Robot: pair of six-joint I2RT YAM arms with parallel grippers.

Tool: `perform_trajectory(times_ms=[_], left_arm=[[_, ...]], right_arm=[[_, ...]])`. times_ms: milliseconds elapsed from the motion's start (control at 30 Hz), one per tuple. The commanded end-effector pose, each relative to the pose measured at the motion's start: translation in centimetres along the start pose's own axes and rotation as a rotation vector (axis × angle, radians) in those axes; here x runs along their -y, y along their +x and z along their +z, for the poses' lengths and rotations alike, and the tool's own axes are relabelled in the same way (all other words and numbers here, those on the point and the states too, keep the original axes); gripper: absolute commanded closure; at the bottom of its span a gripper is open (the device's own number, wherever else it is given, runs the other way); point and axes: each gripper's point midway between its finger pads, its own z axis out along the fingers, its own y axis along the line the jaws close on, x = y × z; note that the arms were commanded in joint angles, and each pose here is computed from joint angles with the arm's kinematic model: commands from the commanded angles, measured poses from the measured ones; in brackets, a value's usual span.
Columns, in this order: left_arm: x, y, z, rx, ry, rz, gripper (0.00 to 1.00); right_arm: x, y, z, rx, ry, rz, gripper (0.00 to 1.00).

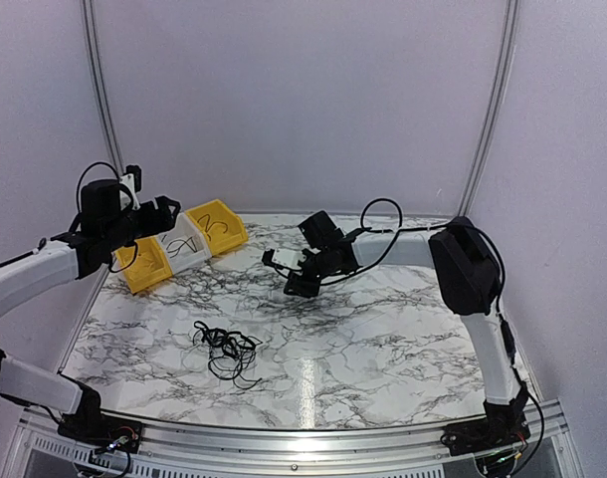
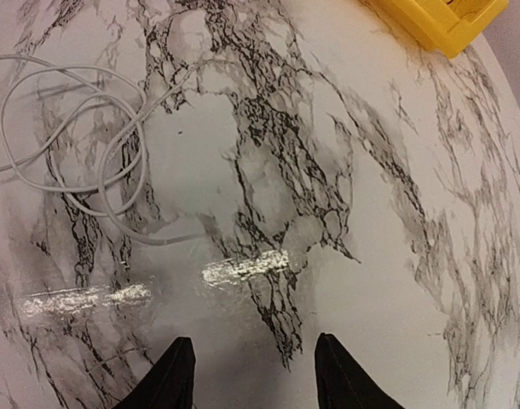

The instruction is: Untangle the cables

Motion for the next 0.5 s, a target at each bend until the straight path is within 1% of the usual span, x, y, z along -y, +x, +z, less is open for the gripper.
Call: perform_trajectory(times_ms=[0, 67, 133, 233, 367, 467], left_arm=[[3.2, 1.1, 0.9, -0.068, 0.187, -0.022, 0.13], [3.6, 1.4, 1.1, -0.084, 0.209, -0.022, 0.15], [4.0, 1.7, 1.0, -0.092, 0.236, -0.013, 0.16], [4.4, 1.6, 0.8, -0.083, 0.260, 0.000, 0.17], [4.5, 1.6, 0.7, -0.080, 0.271, 0.006, 0.19], [5.0, 1.9, 0.7, -0.090, 0.300, 0.014, 0.21]], right_arm=[[0.0, -2.0, 0.1, 0.061, -0.042, 0.014, 0.50], [-0.4, -2.2, 0.5, 0.075, -0.071, 0.012, 0.49], [-1.2, -2.7, 0.6, 0.100, -0.128, 0.000, 0.49], [-2.4, -3.3, 0.8, 0.122, -0.206, -0.018, 0.48], [-2.0, -4.3, 1.8, 0.127, -0.191, -0.002, 0.48], [-1.9, -4.5, 2.6, 0.129, -0.190, 0.007, 0.50]])
